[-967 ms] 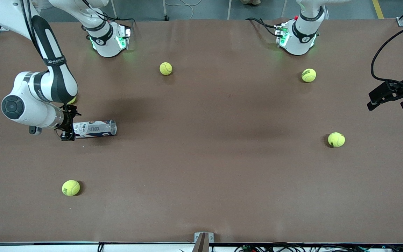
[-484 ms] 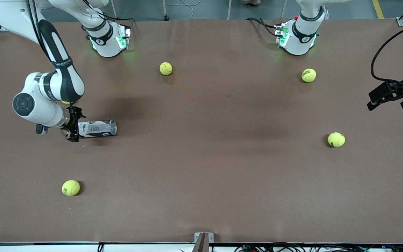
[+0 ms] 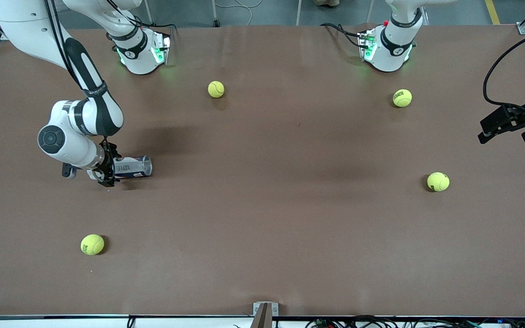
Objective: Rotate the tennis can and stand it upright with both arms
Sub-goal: 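Close the right gripper around the can's capped end, then drag the lying can with the right gripper toward the table middle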
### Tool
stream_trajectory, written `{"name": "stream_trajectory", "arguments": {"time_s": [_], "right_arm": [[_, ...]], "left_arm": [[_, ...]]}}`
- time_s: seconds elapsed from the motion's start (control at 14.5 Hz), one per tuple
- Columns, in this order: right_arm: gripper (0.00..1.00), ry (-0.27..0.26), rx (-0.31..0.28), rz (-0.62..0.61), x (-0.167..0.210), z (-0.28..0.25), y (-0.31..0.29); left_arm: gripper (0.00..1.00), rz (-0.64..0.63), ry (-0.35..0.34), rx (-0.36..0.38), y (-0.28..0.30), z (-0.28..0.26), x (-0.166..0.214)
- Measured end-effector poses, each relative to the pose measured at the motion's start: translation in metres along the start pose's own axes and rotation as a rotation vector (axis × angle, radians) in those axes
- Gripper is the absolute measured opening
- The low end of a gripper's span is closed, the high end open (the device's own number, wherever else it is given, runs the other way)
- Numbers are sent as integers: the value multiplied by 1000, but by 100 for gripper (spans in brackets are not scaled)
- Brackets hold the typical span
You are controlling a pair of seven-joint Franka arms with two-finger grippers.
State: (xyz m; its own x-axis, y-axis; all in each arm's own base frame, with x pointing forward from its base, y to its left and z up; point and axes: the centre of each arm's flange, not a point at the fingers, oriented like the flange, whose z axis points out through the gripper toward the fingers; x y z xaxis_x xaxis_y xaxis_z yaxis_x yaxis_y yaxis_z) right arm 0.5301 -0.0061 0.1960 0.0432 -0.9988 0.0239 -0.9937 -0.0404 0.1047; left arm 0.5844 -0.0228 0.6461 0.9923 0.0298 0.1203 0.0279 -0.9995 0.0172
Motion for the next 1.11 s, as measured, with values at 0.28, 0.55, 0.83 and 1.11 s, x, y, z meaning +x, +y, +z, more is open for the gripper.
{"name": "stream_trajectory", "arguments": {"time_s": [0.28, 0.55, 0.83, 1.11], "right_arm": [[78, 3, -14, -15, -8, 13, 1], [59, 3, -25, -27, -14, 8, 0], [57, 6, -91, -49, -39, -4, -3], [56, -4, -73, -59, -117, -51, -17]], "left_arm": [[100, 0, 0, 0, 0, 0, 0], [100, 0, 0, 0, 0, 0, 0], [100, 0, 0, 0, 0, 0, 0], [100, 0, 0, 0, 0, 0, 0]]}}
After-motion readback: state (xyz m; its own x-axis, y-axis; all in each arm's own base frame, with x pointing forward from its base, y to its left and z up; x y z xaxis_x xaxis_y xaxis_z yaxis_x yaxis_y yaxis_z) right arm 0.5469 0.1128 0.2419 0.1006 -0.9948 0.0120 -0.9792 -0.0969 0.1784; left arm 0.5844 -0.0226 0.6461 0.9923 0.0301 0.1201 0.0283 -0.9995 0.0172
